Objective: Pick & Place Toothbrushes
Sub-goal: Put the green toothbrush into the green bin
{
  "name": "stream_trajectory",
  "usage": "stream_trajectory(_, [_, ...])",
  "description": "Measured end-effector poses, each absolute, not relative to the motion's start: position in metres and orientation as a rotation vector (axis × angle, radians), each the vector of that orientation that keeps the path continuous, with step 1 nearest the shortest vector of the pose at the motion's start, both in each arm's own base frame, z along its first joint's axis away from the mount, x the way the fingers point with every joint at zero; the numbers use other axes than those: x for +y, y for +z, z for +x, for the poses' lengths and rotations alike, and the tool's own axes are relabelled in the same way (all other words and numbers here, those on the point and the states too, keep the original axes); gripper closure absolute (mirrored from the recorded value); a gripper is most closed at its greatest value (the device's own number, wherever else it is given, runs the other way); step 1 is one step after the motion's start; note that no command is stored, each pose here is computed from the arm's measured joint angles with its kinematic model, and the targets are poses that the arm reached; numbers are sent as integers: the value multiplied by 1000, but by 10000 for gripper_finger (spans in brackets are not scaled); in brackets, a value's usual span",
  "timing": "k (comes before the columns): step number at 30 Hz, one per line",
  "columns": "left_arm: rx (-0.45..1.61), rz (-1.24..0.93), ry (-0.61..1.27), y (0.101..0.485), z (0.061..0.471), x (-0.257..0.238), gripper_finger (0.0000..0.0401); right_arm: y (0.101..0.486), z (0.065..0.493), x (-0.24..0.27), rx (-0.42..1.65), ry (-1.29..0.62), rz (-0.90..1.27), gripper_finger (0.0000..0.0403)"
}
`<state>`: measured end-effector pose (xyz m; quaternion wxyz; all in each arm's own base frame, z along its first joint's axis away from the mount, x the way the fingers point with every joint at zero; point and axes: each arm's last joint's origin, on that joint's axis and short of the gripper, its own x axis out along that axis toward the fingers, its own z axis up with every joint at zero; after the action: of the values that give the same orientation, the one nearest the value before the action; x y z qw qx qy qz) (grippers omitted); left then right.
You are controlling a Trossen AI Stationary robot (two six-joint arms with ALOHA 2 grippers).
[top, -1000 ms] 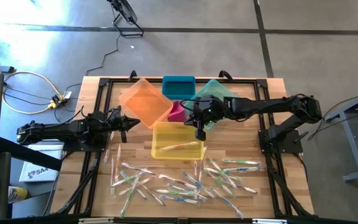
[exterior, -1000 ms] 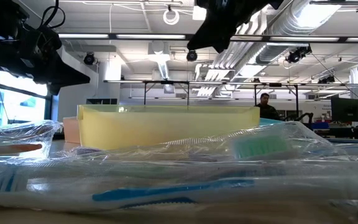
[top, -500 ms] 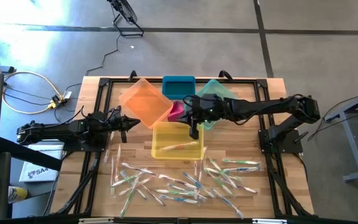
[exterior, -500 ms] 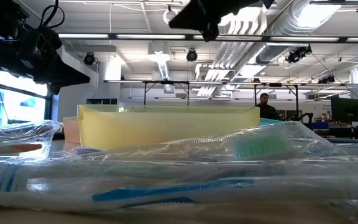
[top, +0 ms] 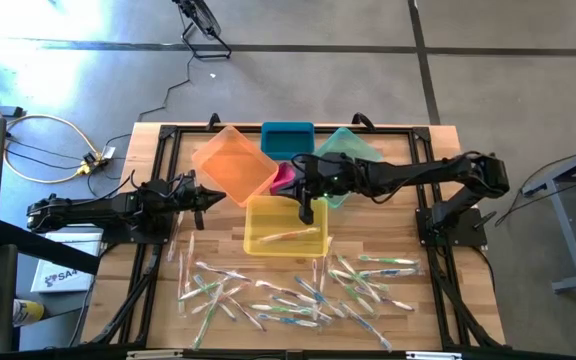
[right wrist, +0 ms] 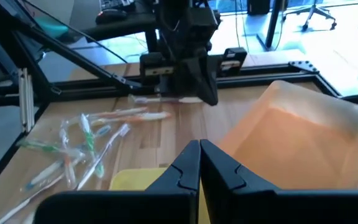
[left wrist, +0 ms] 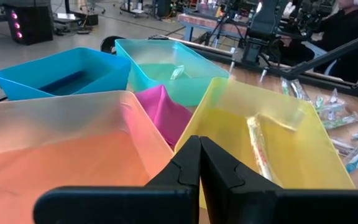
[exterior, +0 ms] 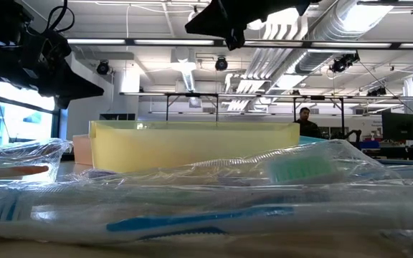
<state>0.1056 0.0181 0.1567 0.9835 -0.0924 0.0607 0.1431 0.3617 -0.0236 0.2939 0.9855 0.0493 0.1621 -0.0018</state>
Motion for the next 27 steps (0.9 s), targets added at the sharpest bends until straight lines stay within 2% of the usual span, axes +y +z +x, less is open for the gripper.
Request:
stream_trajectory(19, [118,-211,291,157,106,18,401,284,365,-25,376,-4,61,401])
stream_trajectory(27, [118,-212,291,157,106,18,401,284,365,-27,373,-88,65,401])
